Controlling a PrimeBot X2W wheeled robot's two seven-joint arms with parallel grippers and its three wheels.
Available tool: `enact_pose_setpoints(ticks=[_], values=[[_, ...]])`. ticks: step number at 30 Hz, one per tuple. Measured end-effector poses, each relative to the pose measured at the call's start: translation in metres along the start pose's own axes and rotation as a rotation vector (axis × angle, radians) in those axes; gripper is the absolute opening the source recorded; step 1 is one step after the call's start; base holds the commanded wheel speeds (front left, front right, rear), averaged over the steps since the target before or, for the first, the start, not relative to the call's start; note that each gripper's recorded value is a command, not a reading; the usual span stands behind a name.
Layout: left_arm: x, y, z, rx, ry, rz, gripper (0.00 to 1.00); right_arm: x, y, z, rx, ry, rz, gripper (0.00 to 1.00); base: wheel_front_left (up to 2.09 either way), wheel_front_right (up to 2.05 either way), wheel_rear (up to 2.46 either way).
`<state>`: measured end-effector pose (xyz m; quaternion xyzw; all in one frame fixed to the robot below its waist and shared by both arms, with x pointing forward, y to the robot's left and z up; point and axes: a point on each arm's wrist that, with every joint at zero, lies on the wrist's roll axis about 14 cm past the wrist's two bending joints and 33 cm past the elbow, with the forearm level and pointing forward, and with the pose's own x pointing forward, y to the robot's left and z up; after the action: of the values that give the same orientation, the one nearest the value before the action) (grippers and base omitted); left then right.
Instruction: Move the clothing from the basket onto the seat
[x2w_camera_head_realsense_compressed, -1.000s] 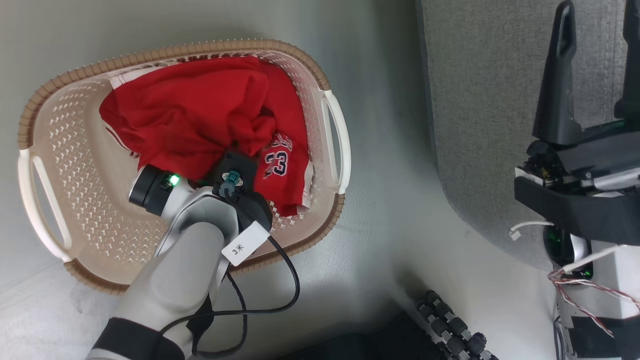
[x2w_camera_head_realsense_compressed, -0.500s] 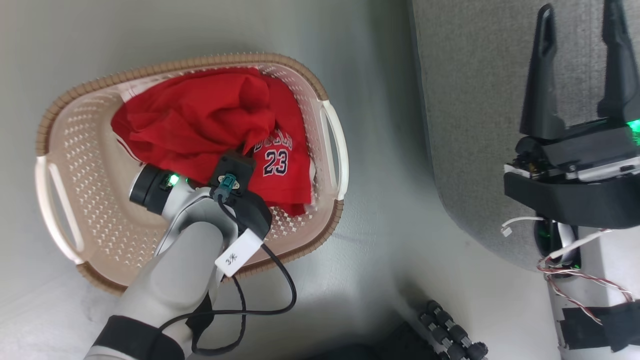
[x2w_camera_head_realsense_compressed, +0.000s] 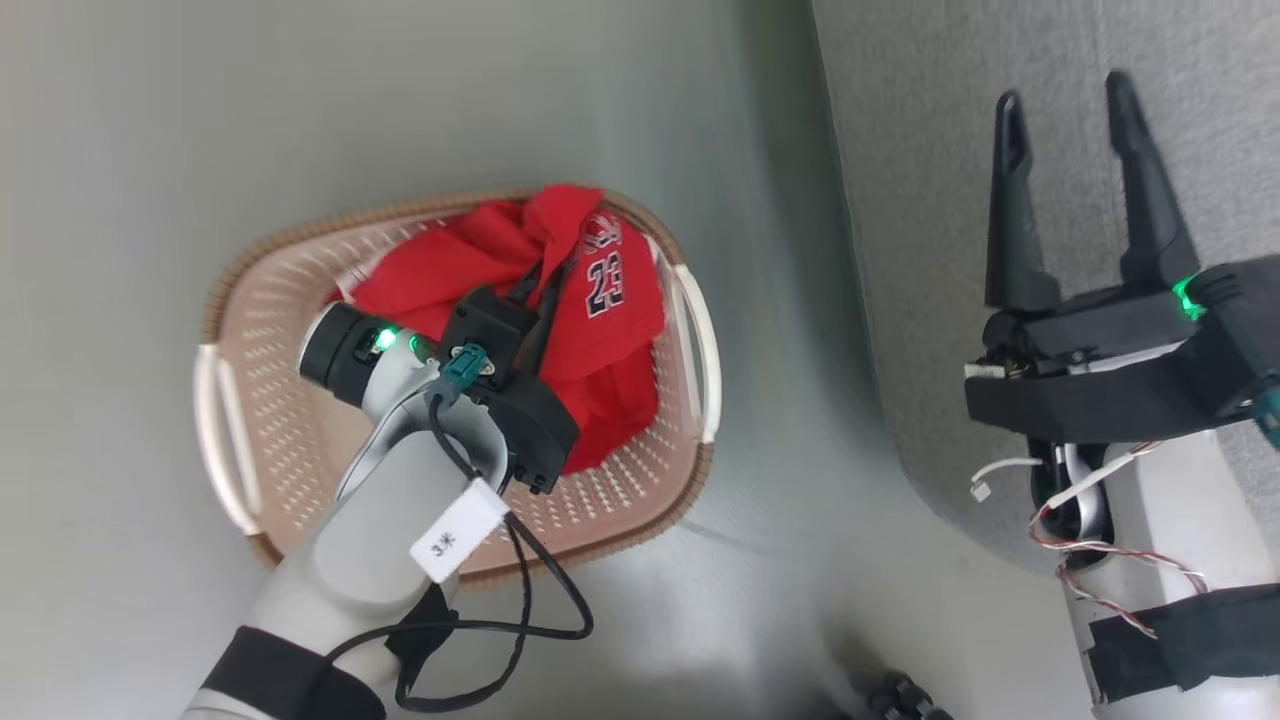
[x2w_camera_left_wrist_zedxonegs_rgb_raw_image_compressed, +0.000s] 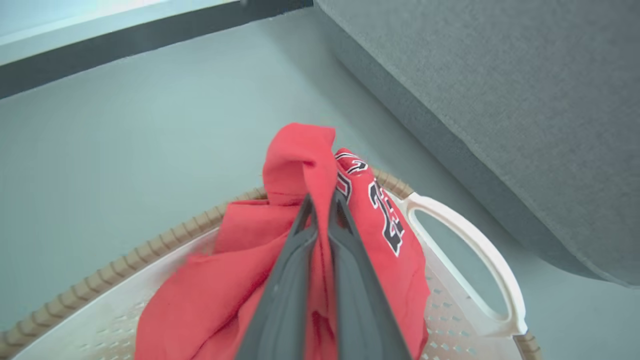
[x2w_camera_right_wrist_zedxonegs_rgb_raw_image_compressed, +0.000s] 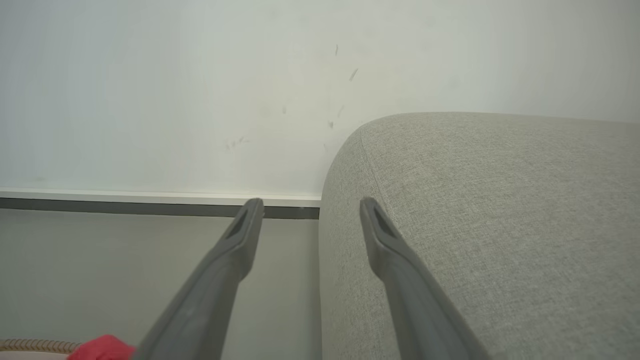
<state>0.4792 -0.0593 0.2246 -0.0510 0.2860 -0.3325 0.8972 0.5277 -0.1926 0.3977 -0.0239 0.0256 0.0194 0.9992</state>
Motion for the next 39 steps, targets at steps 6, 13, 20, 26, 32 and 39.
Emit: enact_pose_setpoints(ticks=[6, 13, 20, 26, 32, 39], values=[[-0.018, 0.003, 0.042, 0.000, -0.089, 0.015, 0.00, -0.009, 0.007, 0.008, 0.027, 0.007, 0.012, 1.00, 0.00, 0.00, 0.00], [-0.047, 0.004, 0.088, 0.007, -0.202, 0.047, 0.00, -0.020, 0.013, 0.022, 0.052, 0.000, 0.017, 1.00, 0.00, 0.00, 0.00], [-0.083, 0.010, 0.135, 0.046, -0.324, 0.087, 0.00, -0.030, 0.022, 0.043, 0.067, -0.029, 0.040, 1.00, 0.00, 0.00, 0.00], [-0.116, 0.014, 0.182, 0.104, -0.439, 0.118, 0.00, -0.040, 0.032, 0.063, 0.074, -0.058, 0.072, 1.00, 0.00, 0.00, 0.00], [-0.147, 0.005, 0.219, 0.154, -0.535, 0.131, 0.00, -0.052, 0.046, 0.083, 0.077, -0.091, 0.120, 1.00, 0.00, 0.00, 0.00], [-0.181, -0.012, 0.250, 0.205, -0.623, 0.131, 0.00, -0.069, 0.062, 0.106, 0.073, -0.129, 0.175, 1.00, 0.00, 0.00, 0.00]])
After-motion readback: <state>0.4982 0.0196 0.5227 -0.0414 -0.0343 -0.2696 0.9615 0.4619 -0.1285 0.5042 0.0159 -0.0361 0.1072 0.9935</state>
